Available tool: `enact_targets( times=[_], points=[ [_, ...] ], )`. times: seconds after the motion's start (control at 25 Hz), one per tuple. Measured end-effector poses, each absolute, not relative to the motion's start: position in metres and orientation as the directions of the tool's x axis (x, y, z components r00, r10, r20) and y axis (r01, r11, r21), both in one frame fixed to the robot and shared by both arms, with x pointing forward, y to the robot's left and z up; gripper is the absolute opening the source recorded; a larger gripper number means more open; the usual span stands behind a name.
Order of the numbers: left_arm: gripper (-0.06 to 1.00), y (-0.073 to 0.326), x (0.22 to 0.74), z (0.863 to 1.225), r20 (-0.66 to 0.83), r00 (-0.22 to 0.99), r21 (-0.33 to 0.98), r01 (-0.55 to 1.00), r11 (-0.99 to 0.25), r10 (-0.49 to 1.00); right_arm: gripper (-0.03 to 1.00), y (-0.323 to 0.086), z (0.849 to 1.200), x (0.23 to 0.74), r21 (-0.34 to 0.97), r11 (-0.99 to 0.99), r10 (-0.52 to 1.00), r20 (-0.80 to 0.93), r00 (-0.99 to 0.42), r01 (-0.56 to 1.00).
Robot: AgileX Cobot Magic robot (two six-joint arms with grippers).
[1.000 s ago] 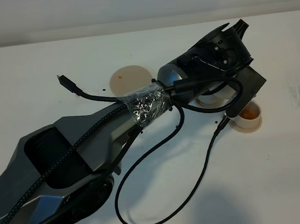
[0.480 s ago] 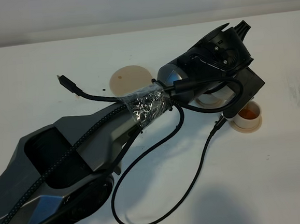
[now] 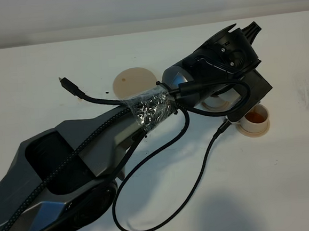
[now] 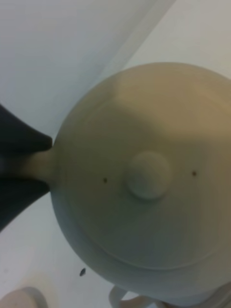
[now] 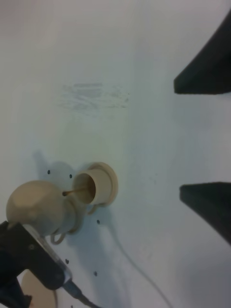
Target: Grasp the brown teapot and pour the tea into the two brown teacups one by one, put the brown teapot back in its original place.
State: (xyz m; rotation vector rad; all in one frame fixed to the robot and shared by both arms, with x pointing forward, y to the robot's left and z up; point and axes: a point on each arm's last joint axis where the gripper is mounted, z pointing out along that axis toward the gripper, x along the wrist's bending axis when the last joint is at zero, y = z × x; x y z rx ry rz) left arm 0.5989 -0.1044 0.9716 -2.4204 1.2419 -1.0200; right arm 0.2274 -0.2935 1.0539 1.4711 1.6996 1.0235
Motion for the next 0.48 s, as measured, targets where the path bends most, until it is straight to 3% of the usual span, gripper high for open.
enact_targets(
  times=[0.48],
  points=[
    [0.08,-0.1065,0.6006,0.9735,0.494,0.362,-0.505,-0.62,-0.6,-0.791,0.41,-0.2935,1.0539,0.2274,0.879,0.061,0.989,0.012,-0.15,0.473]
  ],
)
